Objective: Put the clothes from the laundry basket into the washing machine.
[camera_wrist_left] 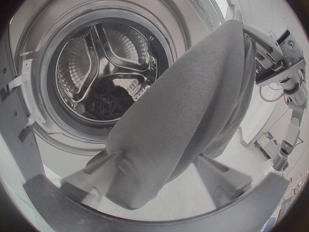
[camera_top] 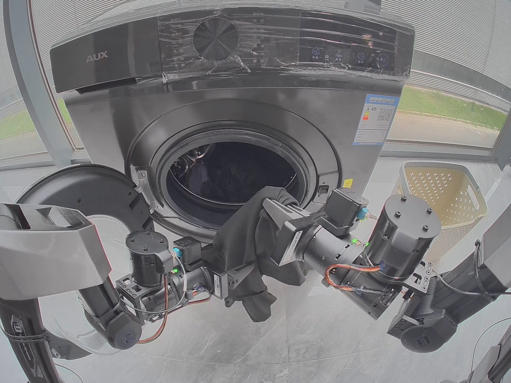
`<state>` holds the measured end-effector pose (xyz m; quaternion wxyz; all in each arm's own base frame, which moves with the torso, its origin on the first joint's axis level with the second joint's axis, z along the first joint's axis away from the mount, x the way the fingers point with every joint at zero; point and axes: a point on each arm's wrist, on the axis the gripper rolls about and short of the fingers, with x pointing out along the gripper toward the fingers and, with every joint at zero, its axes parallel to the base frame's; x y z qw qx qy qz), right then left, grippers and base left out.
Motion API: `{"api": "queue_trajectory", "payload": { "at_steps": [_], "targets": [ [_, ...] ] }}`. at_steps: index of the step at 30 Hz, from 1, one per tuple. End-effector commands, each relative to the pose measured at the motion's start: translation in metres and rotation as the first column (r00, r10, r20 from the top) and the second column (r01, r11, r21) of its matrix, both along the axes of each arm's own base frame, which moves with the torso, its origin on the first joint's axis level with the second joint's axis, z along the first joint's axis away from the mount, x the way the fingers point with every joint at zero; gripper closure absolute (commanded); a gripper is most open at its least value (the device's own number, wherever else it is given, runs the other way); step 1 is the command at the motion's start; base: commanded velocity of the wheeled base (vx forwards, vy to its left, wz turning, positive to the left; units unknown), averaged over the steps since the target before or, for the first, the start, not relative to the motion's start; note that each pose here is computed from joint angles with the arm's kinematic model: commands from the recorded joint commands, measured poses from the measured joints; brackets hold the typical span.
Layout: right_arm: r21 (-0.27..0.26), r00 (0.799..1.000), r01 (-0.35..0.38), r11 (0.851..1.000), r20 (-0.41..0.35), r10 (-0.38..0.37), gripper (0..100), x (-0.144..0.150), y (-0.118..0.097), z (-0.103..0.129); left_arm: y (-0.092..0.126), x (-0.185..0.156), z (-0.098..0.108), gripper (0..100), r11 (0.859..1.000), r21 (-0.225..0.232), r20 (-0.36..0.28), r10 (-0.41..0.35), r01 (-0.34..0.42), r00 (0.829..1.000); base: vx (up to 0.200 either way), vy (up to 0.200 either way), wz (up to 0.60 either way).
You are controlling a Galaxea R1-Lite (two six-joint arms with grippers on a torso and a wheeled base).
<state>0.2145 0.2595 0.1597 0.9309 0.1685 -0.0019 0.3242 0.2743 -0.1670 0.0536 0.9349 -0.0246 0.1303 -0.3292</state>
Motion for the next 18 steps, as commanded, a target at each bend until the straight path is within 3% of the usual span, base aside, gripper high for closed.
{"api": "queue_trajectory", "payload": {
  "at_steps": [1,14,18],
  "targets": [
    [0.000,1.000,0.005,1.000,0.000,-0.005,100,0.001,-0.001,0.000,0.002,-0.003,0.008,100,1.000,-0.012,0.020,0.008,-0.008,1.000,0.000,0.000,0.00],
    [-0.005,1.000,0.011,1.000,-0.003,-0.011,100,0.003,-0.002,-0.002,0.001,-0.009,0.013,100,0.999,-0.041,0.051,-0.003,0.005,0.999,0.000,0.000,0.00],
    [-0.027,0.999,0.037,0.999,-0.021,-0.037,100,0.009,-0.009,-0.009,0.007,-0.019,0.025,100,0.997,-0.069,0.096,-0.007,0.014,0.995,0.000,0.000,0.00]
  ]
}}
